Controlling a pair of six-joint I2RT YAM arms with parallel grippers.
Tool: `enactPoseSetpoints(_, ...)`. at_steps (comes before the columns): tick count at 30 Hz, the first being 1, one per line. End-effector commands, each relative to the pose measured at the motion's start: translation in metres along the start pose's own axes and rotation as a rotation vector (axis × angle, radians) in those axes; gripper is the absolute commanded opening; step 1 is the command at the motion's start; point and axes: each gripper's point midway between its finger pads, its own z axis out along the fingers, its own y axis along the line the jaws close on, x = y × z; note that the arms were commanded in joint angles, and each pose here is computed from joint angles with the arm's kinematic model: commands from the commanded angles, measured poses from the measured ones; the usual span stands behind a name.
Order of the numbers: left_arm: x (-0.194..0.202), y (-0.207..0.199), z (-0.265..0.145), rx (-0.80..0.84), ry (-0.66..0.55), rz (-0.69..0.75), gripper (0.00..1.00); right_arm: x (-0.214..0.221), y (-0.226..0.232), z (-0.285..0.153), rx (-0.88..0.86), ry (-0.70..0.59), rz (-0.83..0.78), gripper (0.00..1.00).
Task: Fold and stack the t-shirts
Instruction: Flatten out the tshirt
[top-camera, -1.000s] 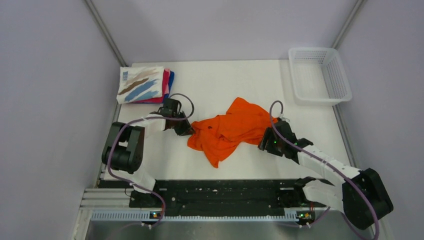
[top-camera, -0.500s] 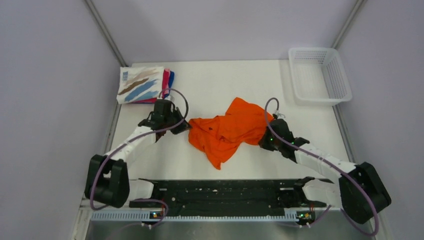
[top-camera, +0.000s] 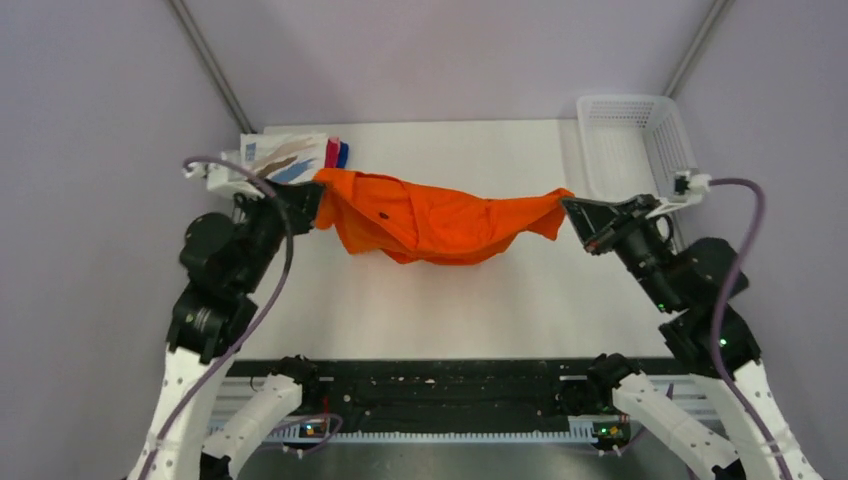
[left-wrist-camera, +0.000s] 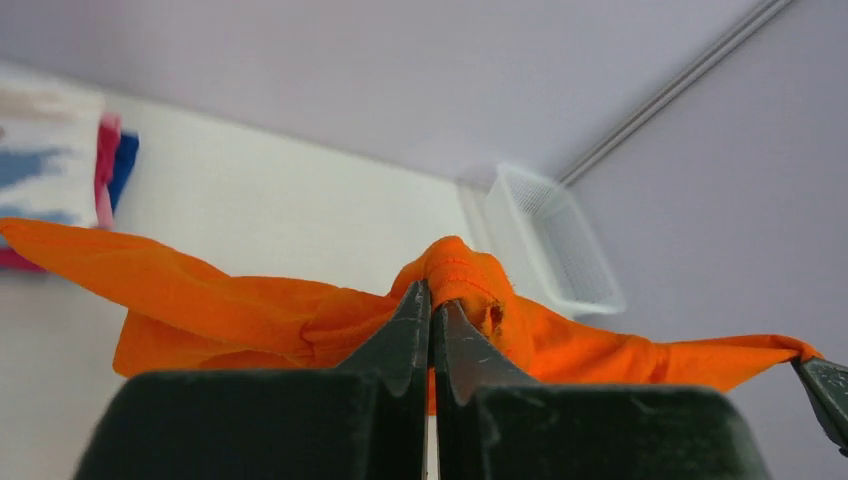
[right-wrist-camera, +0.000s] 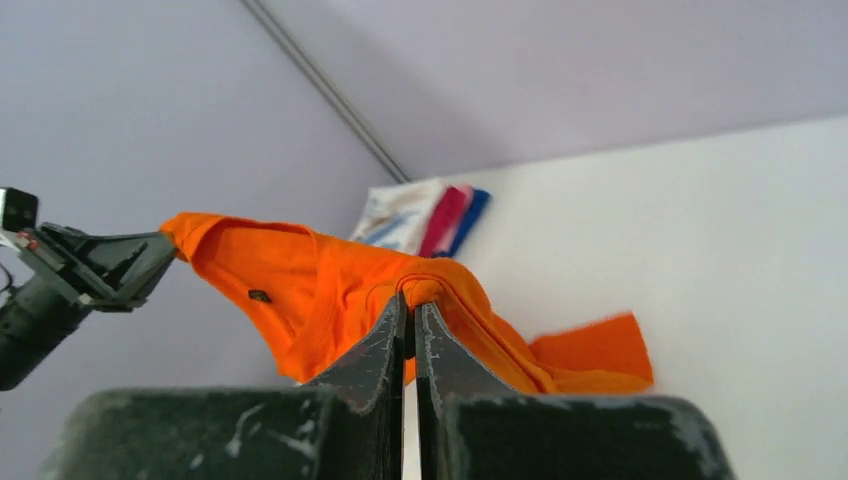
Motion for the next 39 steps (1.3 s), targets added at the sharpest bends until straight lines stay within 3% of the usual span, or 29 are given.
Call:
enactPoseSetpoints(1,-0.085,-0.047,-0.073,0.124,-0.276,0.08,0.0,-0.064,0.068,-0.049,-0.24,-0.123,-0.057,0.0)
enactPoseSetpoints(5,-0.126,-0.086,-0.123,0.263,-0.404,0.123,0.0,-0.111,0.119,-0.088,-0.428,-0.235,-0.088,0.0)
enactPoseSetpoints(9,-0.149,-0.122,-0.156,0.394,-0.449,0.169,0.0,-0.145,0.152,-0.11,-0.527,-0.293,-0.127,0.0)
enactPoseSetpoints(13,-0.166,-0.139,-0.164,0.434,-0.475,0.191,0.0,-0.175,0.164,-0.115,-0.513,-0.357,-0.157,0.0)
enactPoseSetpoints(16,-0.172,-0.141,-0.145,0.411,-0.469,0.192,0.0,-0.189,0.152,-0.096,-0.407,-0.388,-0.177,0.0)
enactPoseSetpoints(20,-0.163,-0.124,-0.083,0.304,-0.391,0.189,0.0,-0.186,0.118,-0.044,-0.206,-0.36,-0.185,0.0)
enactPoseSetpoints(23,-0.146,-0.087,-0.027,0.141,-0.336,0.18,0.0,-0.17,0.078,0.006,-0.011,-0.308,-0.189,0.0)
enactPoseSetpoints(29,-0.076,0.033,0.093,-0.288,-0.226,0.165,0.0,-0.108,-0.041,0.101,0.43,-0.21,-0.224,0.0)
enactPoseSetpoints(33,-0.006,0.127,0.186,-0.5,-0.031,0.152,0.0,-0.065,-0.14,0.161,0.493,-0.1,-0.116,0.0)
enactPoseSetpoints(35,0.023,0.159,0.233,-0.507,0.065,0.123,0.0,-0.041,-0.182,0.196,0.497,-0.046,-0.107,0.0)
enactPoseSetpoints(37,0.061,0.191,0.273,-0.499,0.179,0.097,0.16,-0.006,-0.226,0.233,0.515,0.055,-0.096,0.0)
enactPoseSetpoints(38,0.061,0.193,0.293,-0.472,0.192,0.09,0.3,0.01,-0.244,0.25,0.512,0.101,-0.081,0.0)
enactPoseSetpoints(39,0.073,0.203,0.309,-0.467,0.229,0.095,0.51,0.025,-0.264,0.266,0.52,0.139,-0.068,0.0)
